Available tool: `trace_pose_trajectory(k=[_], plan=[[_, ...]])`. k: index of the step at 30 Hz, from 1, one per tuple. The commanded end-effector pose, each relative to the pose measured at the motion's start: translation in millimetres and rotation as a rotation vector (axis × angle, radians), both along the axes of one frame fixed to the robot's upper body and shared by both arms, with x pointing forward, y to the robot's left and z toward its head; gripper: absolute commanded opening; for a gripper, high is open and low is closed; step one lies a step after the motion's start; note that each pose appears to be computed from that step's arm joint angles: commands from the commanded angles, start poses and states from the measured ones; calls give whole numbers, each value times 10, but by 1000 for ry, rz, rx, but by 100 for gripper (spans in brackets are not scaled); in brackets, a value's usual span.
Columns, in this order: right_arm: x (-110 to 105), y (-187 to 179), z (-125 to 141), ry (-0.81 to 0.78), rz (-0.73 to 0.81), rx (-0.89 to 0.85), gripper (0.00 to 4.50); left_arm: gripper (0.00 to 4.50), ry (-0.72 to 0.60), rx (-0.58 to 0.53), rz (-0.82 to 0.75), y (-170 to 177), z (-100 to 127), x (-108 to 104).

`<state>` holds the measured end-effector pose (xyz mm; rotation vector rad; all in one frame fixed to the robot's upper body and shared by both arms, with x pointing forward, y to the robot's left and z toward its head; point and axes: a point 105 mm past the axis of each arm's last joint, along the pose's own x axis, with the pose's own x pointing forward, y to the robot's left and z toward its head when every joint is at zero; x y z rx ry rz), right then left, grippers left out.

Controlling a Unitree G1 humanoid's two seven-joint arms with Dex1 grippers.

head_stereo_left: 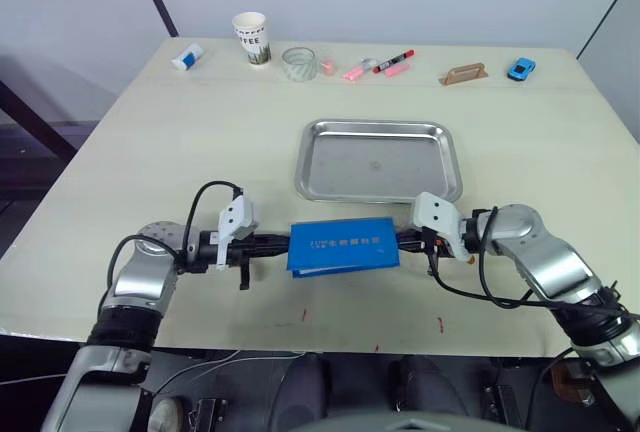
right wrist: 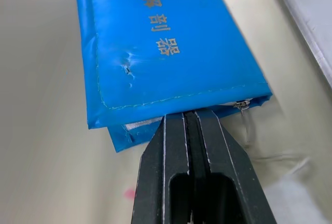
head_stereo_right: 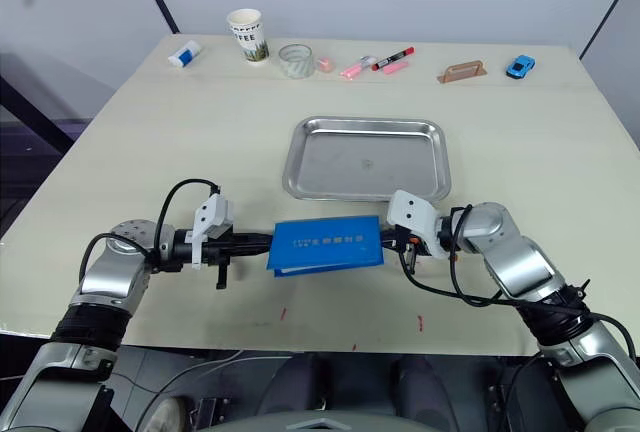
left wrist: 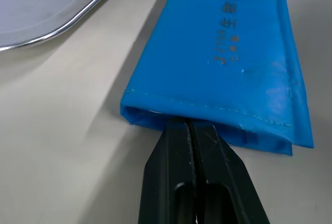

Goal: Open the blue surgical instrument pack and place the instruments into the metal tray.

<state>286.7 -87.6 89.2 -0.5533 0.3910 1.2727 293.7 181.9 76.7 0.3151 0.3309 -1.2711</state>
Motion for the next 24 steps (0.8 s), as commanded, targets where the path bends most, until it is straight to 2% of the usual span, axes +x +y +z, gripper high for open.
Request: trace_pose_trajectory(k=[1, 11, 24], plan=[[-107, -32, 47, 1, 21, 5, 0, 5, 28, 0, -97, -222, -72, -58], [-180, -223, 30, 21, -36, -6, 0, 5, 31, -14, -168, -454, -98, -34], [-207, -355, -14, 28, -68, -16, 0, 5, 34, -7, -193, -479, -148, -46]])
